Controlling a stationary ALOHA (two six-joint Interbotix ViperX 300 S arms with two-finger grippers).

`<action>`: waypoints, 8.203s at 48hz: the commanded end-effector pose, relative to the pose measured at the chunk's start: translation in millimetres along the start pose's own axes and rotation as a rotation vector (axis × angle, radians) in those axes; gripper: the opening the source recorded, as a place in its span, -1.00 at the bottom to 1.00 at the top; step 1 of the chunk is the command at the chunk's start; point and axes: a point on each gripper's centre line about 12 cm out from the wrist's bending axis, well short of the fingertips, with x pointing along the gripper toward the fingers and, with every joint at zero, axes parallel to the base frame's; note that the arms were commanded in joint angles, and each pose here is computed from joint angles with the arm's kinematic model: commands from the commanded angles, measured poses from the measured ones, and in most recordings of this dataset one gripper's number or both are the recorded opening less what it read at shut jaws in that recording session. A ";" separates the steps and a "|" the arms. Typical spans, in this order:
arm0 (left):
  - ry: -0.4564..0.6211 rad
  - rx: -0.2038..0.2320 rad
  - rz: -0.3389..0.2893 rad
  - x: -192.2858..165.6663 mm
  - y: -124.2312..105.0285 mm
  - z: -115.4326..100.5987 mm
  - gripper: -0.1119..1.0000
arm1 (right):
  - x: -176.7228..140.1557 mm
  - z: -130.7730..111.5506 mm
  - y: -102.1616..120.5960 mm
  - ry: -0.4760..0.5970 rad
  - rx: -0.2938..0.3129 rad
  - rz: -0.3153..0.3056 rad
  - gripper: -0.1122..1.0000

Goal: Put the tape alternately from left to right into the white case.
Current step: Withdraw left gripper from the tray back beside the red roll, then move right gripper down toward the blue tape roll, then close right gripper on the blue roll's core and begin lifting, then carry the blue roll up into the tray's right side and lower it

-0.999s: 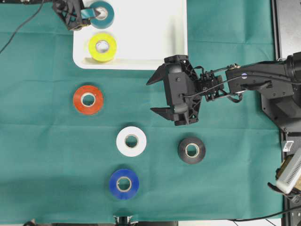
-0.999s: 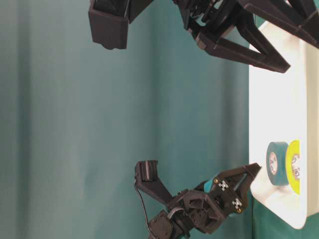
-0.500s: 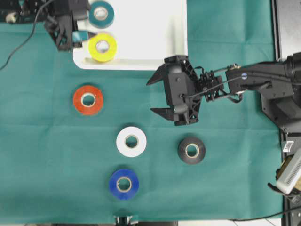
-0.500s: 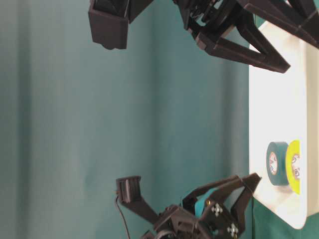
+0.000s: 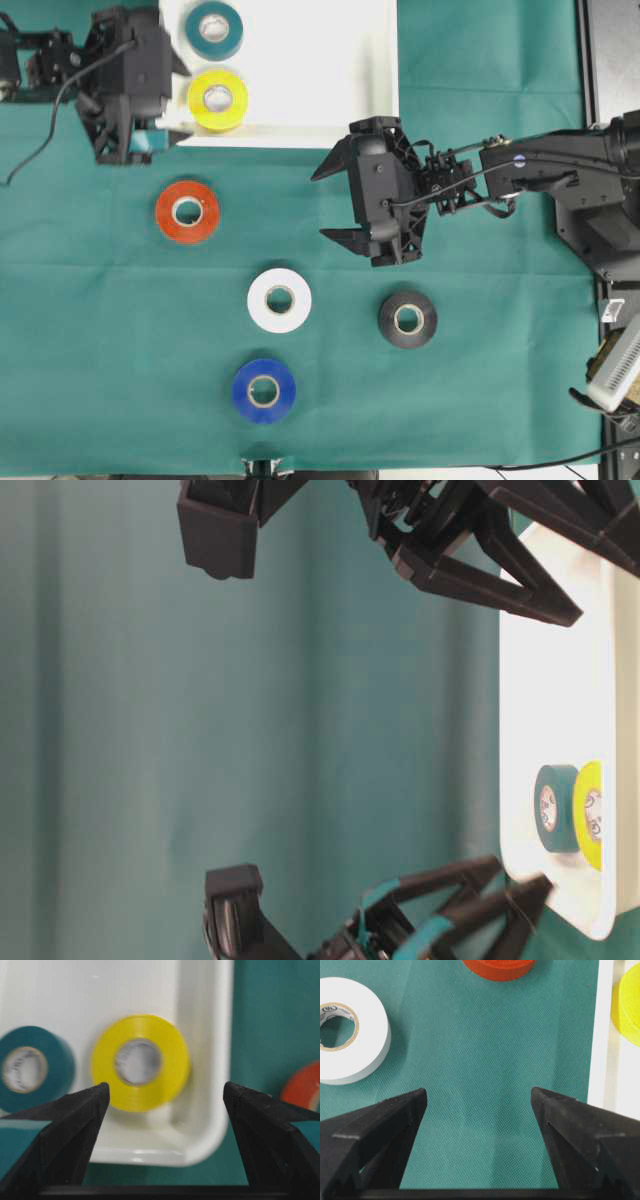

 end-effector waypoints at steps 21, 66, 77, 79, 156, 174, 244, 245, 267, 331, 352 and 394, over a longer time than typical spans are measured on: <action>-0.059 0.061 -0.115 -26.5 -54.4 5.7 1.00 | -3.2 8.3 0.9 -0.030 0.002 0.004 0.70; -0.055 -0.062 -0.182 -40.8 -80.6 -7.5 1.00 | -3.1 7.7 0.3 -0.029 0.005 0.003 0.70; -0.053 -0.063 -0.182 -40.7 -80.6 -8.1 1.00 | -3.2 7.8 0.4 -0.030 0.005 0.003 0.70; -0.052 -0.063 -0.182 -40.7 -80.7 -8.7 1.00 | -3.1 7.2 0.9 -0.029 0.004 0.004 0.70; -0.032 -0.060 -0.183 -37.0 -81.8 -14.0 1.00 | 45.4 48.9 116.3 -0.043 -0.091 0.209 0.70; -0.026 -0.059 -0.184 -36.8 -82.0 -16.1 1.00 | 66.1 53.6 144.8 0.016 -0.132 0.214 0.70; -0.043 -0.062 -0.182 -36.0 -82.3 -20.0 1.00 | 105.4 38.5 157.0 0.119 -0.107 0.182 0.49; -0.042 -0.062 -0.181 -35.9 -81.9 -20.0 1.00 | 105.4 38.5 157.0 0.119 -0.107 0.182 0.40; -0.036 -0.062 -0.182 -35.7 -82.6 -22.5 1.00 | 105.4 39.1 157.4 0.114 -0.106 0.185 -0.77; -0.036 -0.063 -0.181 -35.9 -82.1 -22.9 1.00 | 57.8 76.7 111.4 0.137 -0.048 0.063 -0.78; -0.036 -0.062 -0.182 -36.0 -82.6 -22.9 1.00 | 41.0 71.7 33.6 0.176 -0.008 -0.093 -0.78; -0.037 -0.060 -0.182 -36.0 -82.6 -22.9 1.00 | -7.0 24.5 -86.0 0.193 0.184 -0.295 -0.78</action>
